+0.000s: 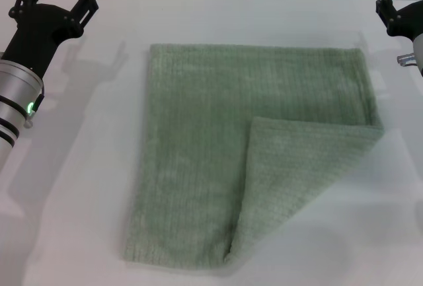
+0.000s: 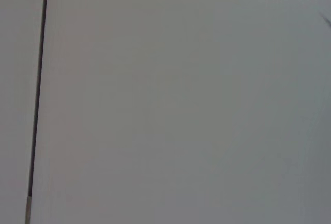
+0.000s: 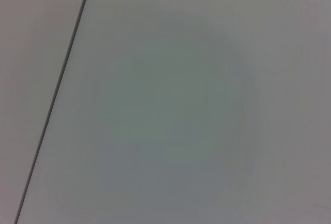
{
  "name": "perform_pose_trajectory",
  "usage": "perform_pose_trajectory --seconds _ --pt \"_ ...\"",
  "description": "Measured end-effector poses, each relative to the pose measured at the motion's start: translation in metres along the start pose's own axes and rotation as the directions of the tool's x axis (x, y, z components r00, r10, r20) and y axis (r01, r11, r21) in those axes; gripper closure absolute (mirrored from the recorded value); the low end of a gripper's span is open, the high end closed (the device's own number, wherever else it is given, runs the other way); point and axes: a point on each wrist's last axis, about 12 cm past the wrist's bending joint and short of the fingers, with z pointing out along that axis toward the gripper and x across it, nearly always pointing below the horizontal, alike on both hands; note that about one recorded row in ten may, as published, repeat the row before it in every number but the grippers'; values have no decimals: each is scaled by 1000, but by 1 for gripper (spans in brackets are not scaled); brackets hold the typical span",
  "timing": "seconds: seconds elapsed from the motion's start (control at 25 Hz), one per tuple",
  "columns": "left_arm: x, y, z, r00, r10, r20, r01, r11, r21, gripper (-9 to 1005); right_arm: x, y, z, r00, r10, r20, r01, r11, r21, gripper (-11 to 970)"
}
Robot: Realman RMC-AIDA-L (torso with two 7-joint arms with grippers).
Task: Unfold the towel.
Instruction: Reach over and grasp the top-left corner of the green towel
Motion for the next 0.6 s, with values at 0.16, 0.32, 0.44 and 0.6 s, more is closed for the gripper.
perform_pose_trajectory --seconds 0.16,0.32,0.44,0.6 --pt "0 0 0 1000 2 0 -2 1000 0 147 0 0 0 1000 1 0 -1 1000 1 245" --pt "0 0 1 1000 2 1 -2 1000 1 159 0 0 0 1000 2 -1 -2 1000 2 244" --pt "0 0 1 1000 3 1 -3 1000 1 169 0 0 0 1000 3 -1 -3 1000 4 244" --pt "0 0 1 1000 3 1 -3 1000 1 181 0 0 0 1000 4 -1 -4 1000 4 245"
